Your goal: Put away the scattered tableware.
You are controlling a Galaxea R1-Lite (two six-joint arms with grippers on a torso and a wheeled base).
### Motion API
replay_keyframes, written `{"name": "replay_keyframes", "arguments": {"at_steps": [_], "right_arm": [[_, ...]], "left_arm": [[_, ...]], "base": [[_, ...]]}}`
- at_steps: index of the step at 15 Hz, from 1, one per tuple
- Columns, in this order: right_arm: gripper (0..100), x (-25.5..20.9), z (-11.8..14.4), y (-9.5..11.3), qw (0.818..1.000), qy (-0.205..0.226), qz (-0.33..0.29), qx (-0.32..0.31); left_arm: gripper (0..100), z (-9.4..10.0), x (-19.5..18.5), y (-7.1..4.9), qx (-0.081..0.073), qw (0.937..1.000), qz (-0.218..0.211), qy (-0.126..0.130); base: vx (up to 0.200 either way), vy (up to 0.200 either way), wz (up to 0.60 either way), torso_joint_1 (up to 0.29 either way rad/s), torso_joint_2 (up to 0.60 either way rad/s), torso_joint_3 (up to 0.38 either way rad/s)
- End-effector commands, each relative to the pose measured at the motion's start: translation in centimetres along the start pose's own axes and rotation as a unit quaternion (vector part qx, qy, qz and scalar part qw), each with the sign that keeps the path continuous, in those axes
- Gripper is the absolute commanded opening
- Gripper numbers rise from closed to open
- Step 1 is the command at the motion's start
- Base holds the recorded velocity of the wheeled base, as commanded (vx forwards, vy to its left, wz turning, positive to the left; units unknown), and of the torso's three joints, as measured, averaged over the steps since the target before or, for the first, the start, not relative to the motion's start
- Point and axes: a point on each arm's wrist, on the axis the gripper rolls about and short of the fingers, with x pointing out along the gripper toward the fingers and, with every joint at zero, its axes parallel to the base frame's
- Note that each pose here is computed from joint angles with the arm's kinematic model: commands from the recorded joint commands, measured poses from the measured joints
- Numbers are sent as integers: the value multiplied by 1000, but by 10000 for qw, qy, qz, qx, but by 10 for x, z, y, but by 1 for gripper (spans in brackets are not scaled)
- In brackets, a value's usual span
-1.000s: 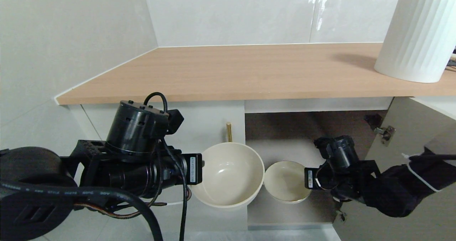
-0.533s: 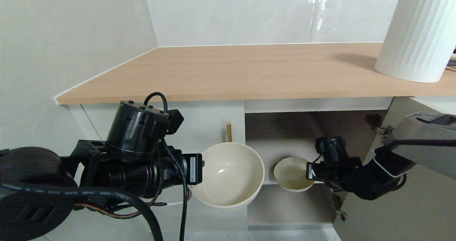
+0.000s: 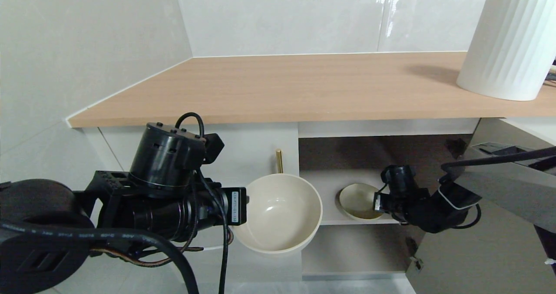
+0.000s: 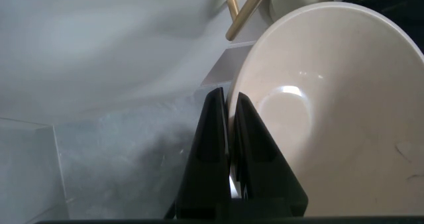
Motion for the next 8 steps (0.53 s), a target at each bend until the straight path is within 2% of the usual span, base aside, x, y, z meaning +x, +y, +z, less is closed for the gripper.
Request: {"name": "replay_keyframes", "arguments": {"at_steps": [1, 8], "right_arm": [[0, 7, -2, 1, 10000, -12, -44, 39], [0, 10, 11, 1, 9985, -288, 22, 464]], "left_arm": [[0, 0, 0, 0, -3, 10000, 5, 3], [0, 0, 0, 0, -3, 10000, 5, 3]], "base": [[0, 0, 0, 0, 0, 0], [0, 0, 0, 0, 0, 0]]}}
